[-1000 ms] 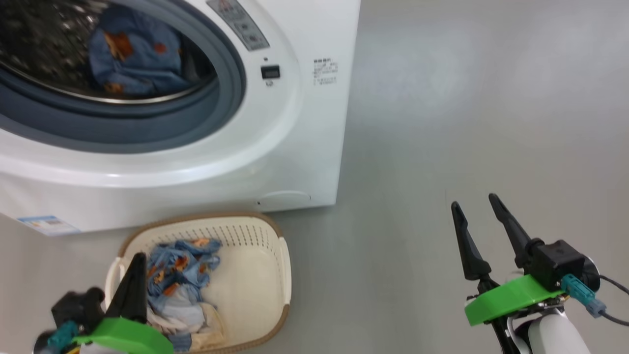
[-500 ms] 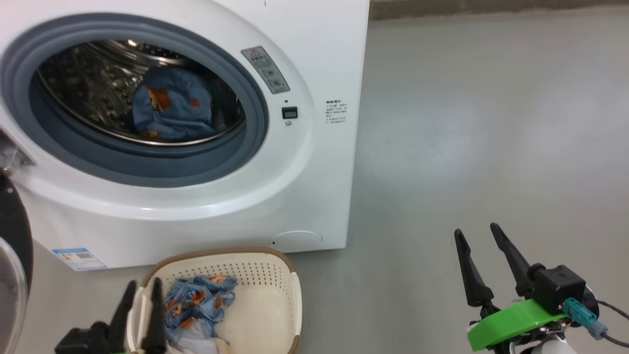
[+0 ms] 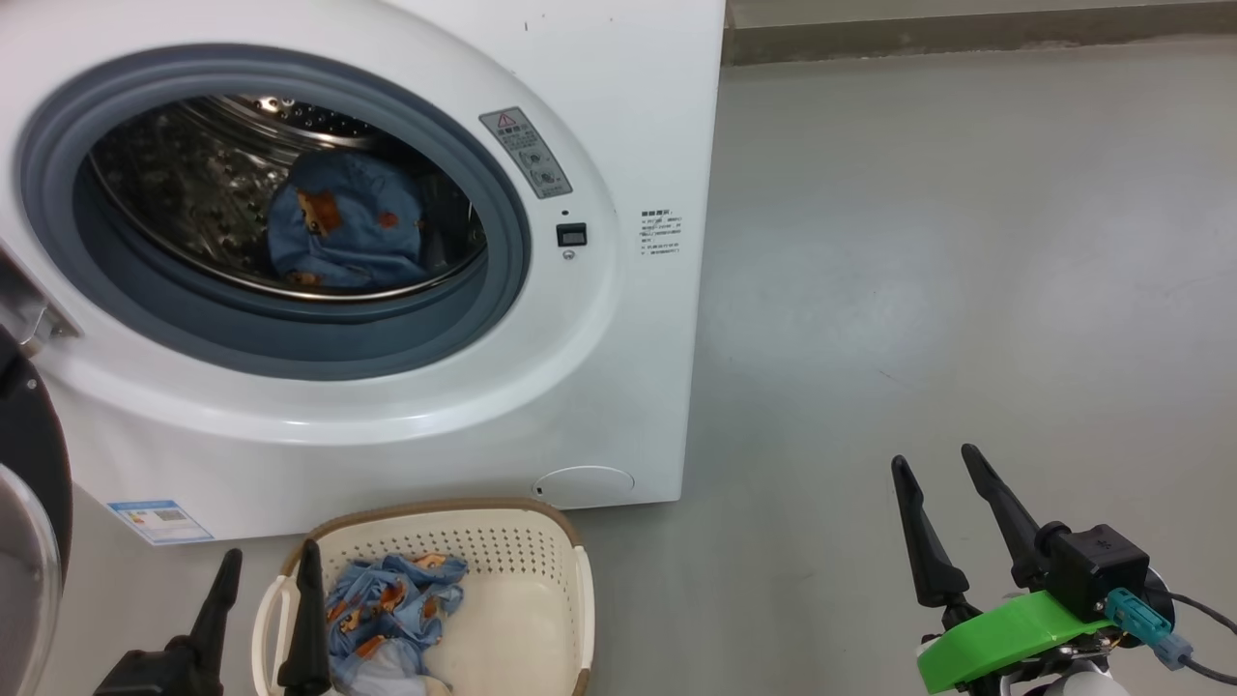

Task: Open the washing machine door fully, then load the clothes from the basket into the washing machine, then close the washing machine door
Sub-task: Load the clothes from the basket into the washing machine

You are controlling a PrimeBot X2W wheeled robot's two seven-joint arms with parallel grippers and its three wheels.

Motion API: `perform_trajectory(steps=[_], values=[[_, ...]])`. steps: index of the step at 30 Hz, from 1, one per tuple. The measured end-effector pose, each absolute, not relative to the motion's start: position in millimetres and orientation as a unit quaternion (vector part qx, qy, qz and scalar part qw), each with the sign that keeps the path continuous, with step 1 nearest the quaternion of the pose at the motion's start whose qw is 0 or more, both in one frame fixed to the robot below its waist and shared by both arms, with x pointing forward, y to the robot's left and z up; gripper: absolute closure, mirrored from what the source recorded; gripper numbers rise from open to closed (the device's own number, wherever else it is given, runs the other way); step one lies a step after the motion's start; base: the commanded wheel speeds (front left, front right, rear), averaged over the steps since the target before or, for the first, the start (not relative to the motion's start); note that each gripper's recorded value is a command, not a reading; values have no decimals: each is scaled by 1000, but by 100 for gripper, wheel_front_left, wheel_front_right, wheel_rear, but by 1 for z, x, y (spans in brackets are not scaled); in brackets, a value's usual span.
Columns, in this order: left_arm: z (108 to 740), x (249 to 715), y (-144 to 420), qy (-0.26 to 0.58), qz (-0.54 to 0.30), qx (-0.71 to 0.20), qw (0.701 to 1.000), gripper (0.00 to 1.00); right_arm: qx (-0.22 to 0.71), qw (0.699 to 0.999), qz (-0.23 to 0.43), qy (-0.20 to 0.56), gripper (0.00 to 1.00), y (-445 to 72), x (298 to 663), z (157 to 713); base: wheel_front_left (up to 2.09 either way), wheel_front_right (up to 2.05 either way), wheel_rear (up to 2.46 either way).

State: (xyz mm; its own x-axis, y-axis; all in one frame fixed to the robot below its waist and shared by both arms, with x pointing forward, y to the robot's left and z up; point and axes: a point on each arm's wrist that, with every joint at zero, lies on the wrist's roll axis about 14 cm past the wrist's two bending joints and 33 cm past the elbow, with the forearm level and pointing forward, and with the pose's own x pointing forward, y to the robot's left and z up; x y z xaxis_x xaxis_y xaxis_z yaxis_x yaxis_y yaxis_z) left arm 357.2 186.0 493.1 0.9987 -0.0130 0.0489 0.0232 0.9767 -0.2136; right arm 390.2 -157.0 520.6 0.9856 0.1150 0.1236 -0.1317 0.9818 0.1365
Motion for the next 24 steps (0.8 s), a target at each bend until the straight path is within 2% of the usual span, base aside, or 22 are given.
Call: perform_trajectory(steps=[24], values=[[498,358,182,-30,-14,-107,994,0,73,994,66,-54,0,-154,392,518,0,0,0]])
